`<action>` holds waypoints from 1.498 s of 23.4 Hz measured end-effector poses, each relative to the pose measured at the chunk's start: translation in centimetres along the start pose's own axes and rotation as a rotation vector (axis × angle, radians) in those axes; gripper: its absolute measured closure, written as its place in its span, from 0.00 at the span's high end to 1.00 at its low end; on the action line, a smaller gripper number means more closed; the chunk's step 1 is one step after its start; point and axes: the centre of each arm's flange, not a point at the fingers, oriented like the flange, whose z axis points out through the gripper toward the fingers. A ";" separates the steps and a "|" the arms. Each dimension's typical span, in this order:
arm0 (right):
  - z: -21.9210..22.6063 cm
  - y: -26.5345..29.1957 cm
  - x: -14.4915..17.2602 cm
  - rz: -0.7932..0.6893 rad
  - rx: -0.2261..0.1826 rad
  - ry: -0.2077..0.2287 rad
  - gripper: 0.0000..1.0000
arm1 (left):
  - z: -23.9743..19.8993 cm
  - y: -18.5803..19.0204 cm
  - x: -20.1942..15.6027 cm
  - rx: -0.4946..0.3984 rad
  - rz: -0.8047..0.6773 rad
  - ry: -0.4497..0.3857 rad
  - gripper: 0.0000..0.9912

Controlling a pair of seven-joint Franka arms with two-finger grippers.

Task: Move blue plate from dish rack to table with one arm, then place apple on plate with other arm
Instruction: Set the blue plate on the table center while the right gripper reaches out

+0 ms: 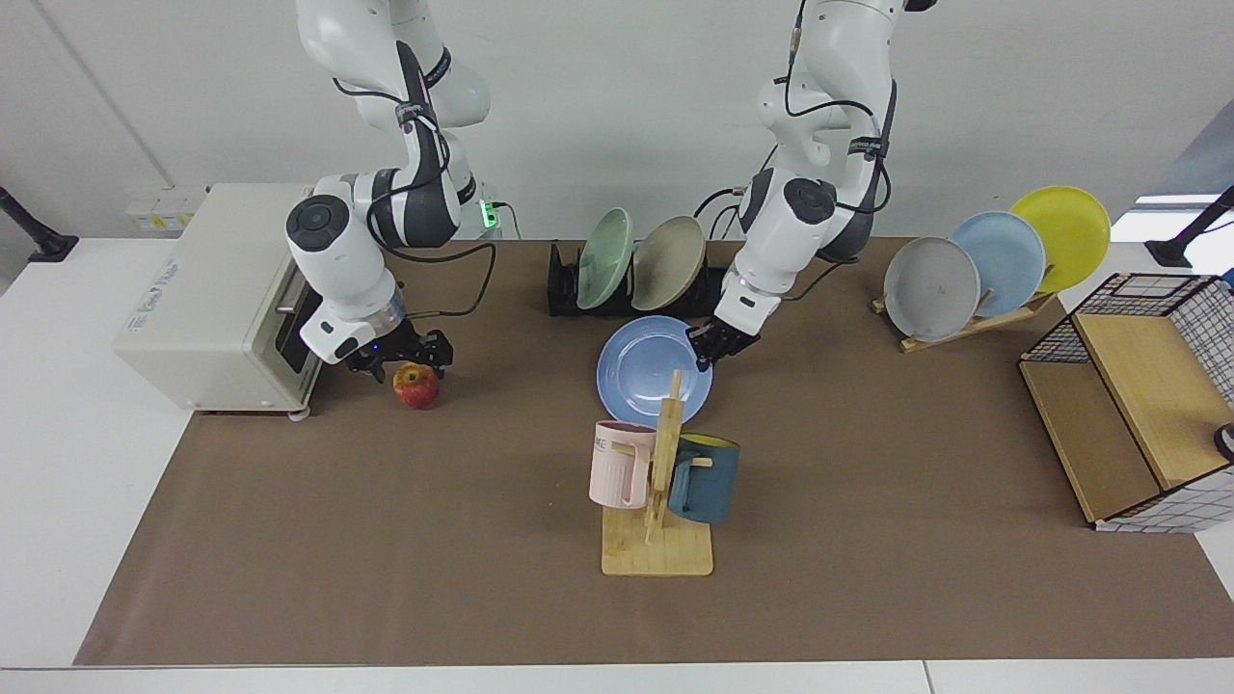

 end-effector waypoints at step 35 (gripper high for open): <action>5.9 0.7 -0.9 -0.020 -0.025 -0.070 0.89 | -17.6 -7.2 4.2 0.376 0.154 -0.098 1.00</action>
